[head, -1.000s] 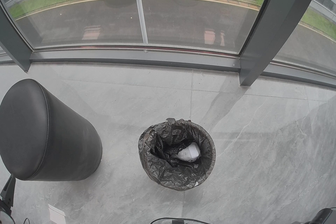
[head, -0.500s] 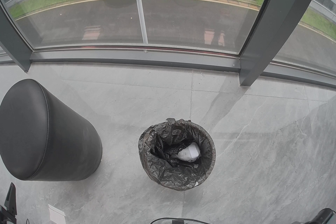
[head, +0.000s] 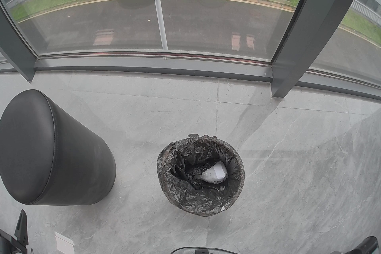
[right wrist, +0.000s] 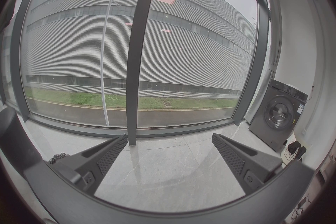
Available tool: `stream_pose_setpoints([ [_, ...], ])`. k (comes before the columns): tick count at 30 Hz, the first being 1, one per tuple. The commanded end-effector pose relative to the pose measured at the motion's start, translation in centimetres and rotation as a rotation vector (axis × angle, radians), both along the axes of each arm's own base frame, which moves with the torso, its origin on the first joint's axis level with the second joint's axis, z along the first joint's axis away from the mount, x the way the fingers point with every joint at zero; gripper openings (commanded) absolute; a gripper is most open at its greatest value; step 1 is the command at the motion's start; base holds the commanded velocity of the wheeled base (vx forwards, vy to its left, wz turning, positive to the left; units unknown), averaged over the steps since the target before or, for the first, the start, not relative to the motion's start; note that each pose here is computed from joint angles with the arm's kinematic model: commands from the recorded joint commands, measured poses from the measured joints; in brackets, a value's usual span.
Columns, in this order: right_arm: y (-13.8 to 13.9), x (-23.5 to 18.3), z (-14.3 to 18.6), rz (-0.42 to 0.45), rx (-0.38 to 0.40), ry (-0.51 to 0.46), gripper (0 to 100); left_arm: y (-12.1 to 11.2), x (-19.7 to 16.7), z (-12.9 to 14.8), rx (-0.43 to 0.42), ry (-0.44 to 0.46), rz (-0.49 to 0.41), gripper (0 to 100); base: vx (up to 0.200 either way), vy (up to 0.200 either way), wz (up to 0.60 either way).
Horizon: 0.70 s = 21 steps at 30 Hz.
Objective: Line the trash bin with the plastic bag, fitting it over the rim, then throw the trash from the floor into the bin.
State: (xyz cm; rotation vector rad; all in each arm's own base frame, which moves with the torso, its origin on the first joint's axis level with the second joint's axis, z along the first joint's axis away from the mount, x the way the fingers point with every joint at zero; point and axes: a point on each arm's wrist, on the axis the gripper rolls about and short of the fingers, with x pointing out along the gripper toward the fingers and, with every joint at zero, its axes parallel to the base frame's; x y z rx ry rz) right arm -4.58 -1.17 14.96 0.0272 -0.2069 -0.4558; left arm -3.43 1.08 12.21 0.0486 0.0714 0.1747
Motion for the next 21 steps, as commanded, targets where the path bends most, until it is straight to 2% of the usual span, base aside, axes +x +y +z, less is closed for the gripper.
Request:
stream_pose_setpoints([
  [1,0.1,-0.6,-0.8,-0.016,-0.005,-0.043,100,0.0,0.3,-0.6,0.013,0.027,0.001,100,0.0,0.0,0.0],
  [4,0.1,-0.5,-1.1,-0.013,-0.008,-0.03,100,0.0,0.3,-0.7,0.015,0.029,0.004,100,0.0,0.0,0.0],
  [9,0.3,0.9,-3.6,0.083,-0.03,0.063,100,0.0,0.3,-0.8,0.017,0.033,0.021,100,0.0,0.0,0.0],
  [13,0.5,1.7,-4.9,0.137,-0.047,0.052,100,0.0,0.3,-0.8,0.019,0.035,0.022,100,0.0,0.0,0.0],
  [15,0.5,2.1,-5.7,0.169,-0.06,0.062,100,-0.1,0.3,-0.8,0.018,0.034,0.047,100,0.0,0.0,0.0],
  [19,0.7,2.2,-6.6,0.224,-0.068,0.155,100,-0.3,-0.2,-1.0,0.034,0.001,0.106,100,0.0,0.0,0.0],
  [21,0.8,2.2,-6.8,0.313,-0.053,0.175,100,-0.4,-0.5,-1.6,0.076,-0.009,0.134,100,0.0,0.0,0.0],
])
